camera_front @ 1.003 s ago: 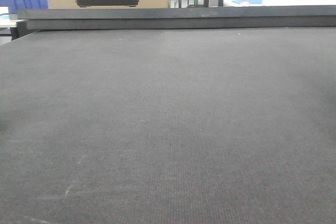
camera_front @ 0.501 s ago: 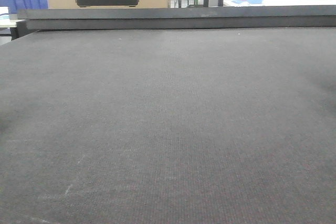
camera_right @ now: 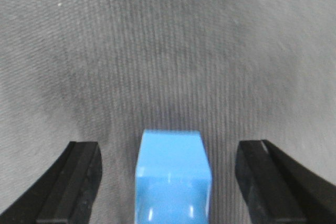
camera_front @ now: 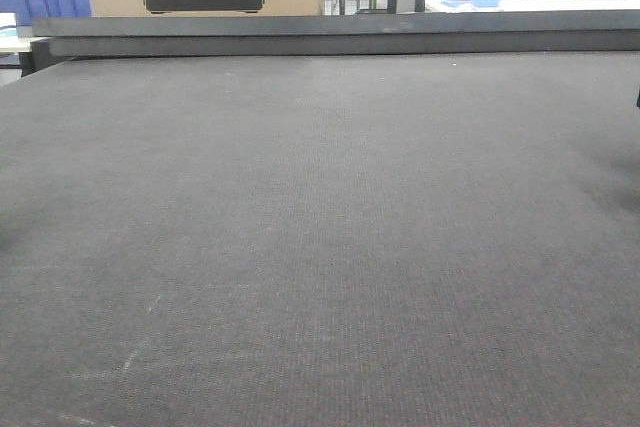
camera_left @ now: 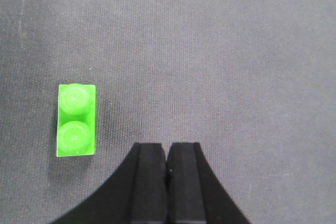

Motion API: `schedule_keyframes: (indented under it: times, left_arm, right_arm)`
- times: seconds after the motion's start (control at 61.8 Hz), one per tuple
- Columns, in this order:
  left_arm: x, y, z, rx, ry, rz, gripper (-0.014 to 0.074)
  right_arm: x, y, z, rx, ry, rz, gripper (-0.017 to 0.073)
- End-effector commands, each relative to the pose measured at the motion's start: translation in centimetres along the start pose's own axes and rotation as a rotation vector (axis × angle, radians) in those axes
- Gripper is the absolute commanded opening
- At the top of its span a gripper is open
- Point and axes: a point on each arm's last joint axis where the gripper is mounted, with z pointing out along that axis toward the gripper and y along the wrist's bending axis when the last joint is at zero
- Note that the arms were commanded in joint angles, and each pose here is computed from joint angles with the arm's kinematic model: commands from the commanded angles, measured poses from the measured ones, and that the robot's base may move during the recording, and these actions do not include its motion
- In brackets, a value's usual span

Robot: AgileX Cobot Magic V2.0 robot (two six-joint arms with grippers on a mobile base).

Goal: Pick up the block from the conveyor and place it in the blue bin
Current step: 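Grasp the green block with left gripper, blue block with right gripper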

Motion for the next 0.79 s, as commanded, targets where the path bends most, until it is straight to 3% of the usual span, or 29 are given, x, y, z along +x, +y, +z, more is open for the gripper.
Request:
schedule_keyframes:
  times: [0.0, 0.307, 0.404, 0.485, 0.55, 0.582, 0.631, 0.776]
  left_arm:
    - [-0.2, -0.1, -0.2, 0.008, -0.012, -0.008, -0.0111]
    - [-0.2, -0.1, -0.2, 0.008, -0.012, -0.008, -0.0111]
    - [-0.2, -0.1, -0.2, 0.008, -0.012, -0.011, -0.0111]
    - [-0.2, 0.0, -0.2, 0.004, -0.011, -0.044, -0.0111]
    - [-0.3, 0.0, 0.0, -0.007, 0.005, -0.053, -0.0111]
    - [-0.5, 0.1, 0.2, -0.02, 0.029, -0.045, -0.0111]
    - [-0.7, 0.2, 0.4, -0.041, 0.069, -0.033, -0.0111]
    - [-2.1, 0.9, 1.9, -0.125, 0.161, 0.011, -0.0111]
  right_arm:
    - [0.0, -0.3, 0.2, 0.013, -0.003, -0.022, 0.0412]
    - [0.7, -0.3, 0.7, 0.012, 0.041, -0.021, 0.0373]
    - [1.0, -0.3, 1.0, 0.013, 0.052, -0.02, 0.0257]
    - [1.0, -0.3, 0.9, 0.013, 0.048, -0.02, 0.0166]
    - [1.0, -0.3, 0.8, 0.013, 0.043, -0.021, 0.0048]
    - [1.0, -0.3, 0.6, 0.013, 0.039, -0.021, -0.0063]
    - [1.1, -0.3, 0.3, 0.013, 0.029, -0.021, -0.0162]
    - [1.2, -0.2, -1.0, 0.012, -0.014, -0.023, -0.016]
